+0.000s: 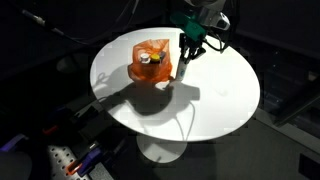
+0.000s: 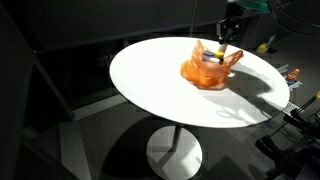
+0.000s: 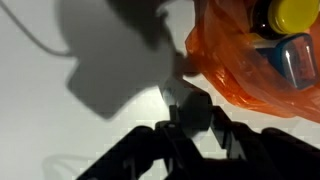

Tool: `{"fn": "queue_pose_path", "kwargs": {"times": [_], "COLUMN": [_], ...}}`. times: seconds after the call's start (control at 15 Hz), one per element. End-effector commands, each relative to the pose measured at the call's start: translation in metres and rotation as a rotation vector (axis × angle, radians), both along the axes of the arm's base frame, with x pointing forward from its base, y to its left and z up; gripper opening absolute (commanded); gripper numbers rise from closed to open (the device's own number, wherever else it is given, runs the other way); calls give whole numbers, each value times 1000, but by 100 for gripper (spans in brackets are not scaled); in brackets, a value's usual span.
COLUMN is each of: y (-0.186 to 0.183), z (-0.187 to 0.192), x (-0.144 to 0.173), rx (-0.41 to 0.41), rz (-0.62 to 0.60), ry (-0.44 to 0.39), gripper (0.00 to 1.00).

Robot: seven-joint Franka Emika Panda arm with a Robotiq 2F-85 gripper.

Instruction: Pick up the long white container from the orange plastic and put it on the table

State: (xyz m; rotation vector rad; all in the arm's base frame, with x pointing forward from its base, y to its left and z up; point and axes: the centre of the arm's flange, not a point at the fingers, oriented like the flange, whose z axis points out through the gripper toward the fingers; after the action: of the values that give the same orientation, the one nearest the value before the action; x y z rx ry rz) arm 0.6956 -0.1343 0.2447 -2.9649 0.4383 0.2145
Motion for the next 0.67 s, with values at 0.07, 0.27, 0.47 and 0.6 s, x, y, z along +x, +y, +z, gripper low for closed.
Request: {"fn": "queue_pose_path", "kwargs": {"times": [0.07,0.27,0.47,0.6], "y": [10,18,25,28], "z": [23,42,65,80], "x": [2,-7,-18,-25], "rx": [-4,1,-27,-66], "rz": [-4,12,22,26], "ry": [-6,10,34,60], "gripper": [74,98,100,100]}}
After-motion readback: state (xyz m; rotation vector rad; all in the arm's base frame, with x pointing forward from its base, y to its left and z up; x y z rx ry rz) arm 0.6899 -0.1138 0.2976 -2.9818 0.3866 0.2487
